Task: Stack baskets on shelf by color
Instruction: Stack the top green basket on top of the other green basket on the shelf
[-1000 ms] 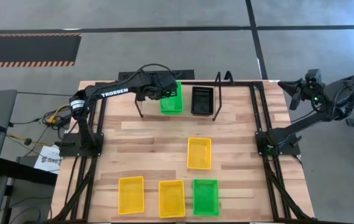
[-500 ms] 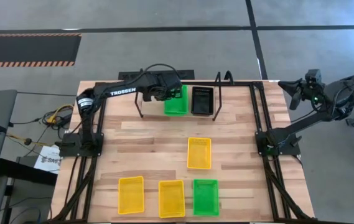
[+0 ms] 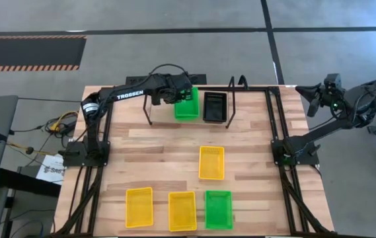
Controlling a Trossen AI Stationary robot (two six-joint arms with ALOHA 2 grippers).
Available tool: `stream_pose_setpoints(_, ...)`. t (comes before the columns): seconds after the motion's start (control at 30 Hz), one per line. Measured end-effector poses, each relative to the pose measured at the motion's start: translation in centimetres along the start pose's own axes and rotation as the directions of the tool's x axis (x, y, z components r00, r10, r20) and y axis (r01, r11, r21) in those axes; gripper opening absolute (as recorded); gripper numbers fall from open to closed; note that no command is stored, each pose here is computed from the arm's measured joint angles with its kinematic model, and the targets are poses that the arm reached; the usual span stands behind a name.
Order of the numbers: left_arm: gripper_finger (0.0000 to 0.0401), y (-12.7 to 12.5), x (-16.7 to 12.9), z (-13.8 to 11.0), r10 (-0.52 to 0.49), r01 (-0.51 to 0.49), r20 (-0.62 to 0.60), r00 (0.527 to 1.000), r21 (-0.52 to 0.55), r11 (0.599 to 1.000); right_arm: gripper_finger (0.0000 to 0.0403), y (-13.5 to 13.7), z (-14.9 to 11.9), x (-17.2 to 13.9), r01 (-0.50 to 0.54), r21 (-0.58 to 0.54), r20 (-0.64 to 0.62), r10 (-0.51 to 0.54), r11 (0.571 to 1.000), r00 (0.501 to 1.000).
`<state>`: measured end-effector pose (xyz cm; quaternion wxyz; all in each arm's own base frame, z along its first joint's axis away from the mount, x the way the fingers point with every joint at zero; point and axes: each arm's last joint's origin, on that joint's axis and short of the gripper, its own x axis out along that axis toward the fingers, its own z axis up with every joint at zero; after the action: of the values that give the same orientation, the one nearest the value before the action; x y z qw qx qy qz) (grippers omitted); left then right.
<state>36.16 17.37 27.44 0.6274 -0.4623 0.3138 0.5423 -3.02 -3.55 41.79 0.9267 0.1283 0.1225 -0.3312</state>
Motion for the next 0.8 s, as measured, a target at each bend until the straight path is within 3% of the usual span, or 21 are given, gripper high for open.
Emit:
stream_pose_setpoints(0.43, 0.0001, -0.06, -0.02, -0.12, -0.010, 0.010, -0.020, 1.000, 0.014, 1.000, 0.0001, 0.00, 0.01, 0.00, 0.000, -0.011, 0.001, 0.000, 1.000, 1.000)
stream_pose_setpoints(0.8, 0.0054, -0.15, -0.03, -0.12, -0.018, 0.019, -0.018, 1.000, 0.051, 0.998, 0.0001, 0.04, 0.02, 0.00, -0.010, -0.024, -0.003, 0.010, 1.000, 1.000)
